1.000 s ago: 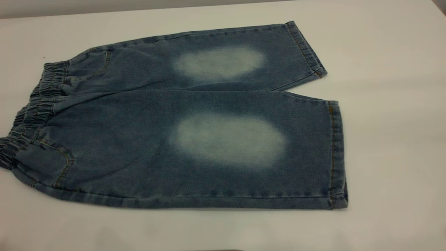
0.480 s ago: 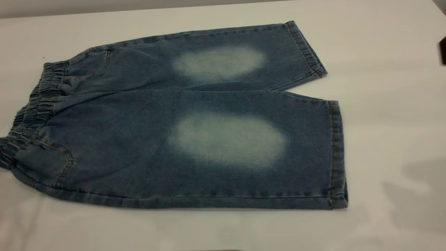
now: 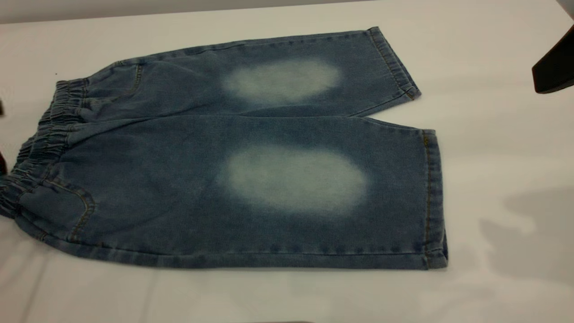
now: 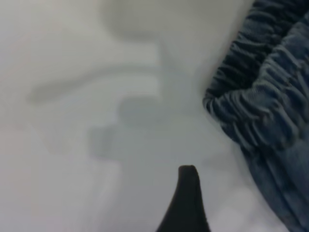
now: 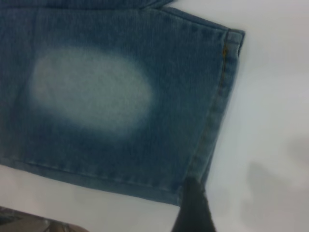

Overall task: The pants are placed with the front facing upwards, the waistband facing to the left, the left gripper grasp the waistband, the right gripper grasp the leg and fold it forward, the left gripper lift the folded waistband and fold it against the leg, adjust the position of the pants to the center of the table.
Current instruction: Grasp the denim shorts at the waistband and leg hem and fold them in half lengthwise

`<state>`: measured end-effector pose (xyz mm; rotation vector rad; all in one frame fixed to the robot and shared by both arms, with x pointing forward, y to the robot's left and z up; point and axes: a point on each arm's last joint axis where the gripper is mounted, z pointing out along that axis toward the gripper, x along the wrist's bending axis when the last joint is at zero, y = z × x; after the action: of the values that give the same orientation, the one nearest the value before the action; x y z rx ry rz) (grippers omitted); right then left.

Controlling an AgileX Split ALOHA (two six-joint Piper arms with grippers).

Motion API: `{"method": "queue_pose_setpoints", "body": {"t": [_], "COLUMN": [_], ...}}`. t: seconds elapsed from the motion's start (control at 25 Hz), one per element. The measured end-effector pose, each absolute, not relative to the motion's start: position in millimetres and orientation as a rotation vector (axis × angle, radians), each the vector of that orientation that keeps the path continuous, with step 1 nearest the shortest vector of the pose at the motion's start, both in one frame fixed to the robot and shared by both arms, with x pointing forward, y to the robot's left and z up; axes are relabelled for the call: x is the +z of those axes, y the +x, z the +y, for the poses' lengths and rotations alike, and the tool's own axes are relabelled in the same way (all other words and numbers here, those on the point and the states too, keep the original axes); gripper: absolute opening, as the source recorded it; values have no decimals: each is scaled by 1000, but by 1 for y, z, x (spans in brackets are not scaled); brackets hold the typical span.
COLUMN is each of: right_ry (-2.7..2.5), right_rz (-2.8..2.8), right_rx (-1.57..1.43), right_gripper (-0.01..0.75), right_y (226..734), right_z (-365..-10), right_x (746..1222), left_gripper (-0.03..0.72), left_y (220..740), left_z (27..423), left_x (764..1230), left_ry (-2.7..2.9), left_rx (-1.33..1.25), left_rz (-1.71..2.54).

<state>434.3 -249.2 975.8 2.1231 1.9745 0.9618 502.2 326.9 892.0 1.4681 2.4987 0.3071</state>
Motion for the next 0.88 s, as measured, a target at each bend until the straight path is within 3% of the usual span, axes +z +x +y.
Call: {"method": "queue_pose_setpoints", "body": {"t": [0.52,0.72,0.88], "right_ry": [2125,2125,2131], "right_rz": [1969,1969,1983], "right_rx": [965,965,961], "right_gripper": [459,459,459], "right_y": [435,435,434], "right_z": [-249,-249,-249], "right_x": [976,976,976], "left_gripper": [559,462,319], "left_y": [523,525,527], "left_z": [327,326,326], "left_x": [837,832,831], "left_ry": [1473,1466,1451], "left_rx": [251,252,261], "left_rz": [2520,2513,2501]}}
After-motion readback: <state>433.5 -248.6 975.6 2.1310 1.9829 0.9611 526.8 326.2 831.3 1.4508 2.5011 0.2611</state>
